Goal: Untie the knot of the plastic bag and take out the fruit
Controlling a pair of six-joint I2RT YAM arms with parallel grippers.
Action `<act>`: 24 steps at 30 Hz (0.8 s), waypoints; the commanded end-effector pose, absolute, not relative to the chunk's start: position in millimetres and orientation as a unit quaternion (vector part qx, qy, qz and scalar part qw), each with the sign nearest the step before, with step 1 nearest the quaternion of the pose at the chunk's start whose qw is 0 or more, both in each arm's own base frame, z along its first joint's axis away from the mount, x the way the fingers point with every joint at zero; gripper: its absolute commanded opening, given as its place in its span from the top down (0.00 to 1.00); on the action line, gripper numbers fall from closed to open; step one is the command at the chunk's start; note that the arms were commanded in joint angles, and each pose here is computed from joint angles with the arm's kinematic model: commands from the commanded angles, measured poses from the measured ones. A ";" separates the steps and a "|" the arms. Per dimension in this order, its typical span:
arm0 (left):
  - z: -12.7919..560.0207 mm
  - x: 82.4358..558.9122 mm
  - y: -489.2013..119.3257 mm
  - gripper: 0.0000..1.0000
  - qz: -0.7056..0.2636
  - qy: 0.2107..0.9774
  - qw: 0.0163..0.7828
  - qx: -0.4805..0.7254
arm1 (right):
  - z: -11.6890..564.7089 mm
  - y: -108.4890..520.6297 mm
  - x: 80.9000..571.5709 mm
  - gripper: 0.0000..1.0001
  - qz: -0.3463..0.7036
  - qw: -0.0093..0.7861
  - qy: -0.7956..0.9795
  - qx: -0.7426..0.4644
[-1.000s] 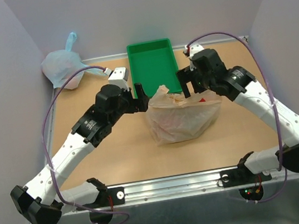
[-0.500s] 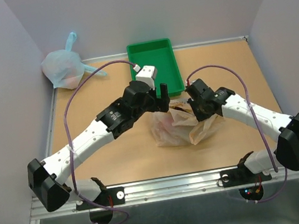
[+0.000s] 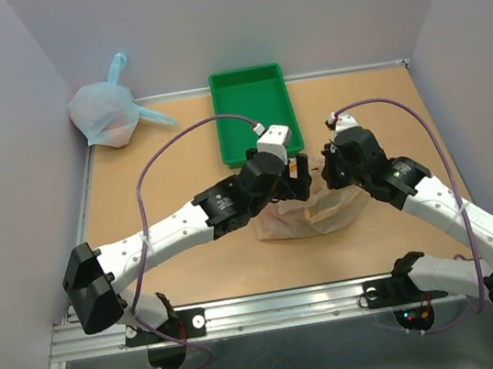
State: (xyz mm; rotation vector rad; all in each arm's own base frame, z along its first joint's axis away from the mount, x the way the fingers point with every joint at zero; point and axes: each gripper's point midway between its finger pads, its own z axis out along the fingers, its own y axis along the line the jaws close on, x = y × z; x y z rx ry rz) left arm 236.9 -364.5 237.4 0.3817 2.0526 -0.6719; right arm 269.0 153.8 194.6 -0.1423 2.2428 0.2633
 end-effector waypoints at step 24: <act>97.5 247.5 -263.1 0.36 -0.045 0.886 0.462 0.005 | 253.1 120.8 282.2 0.88 0.072 0.535 0.842 0.010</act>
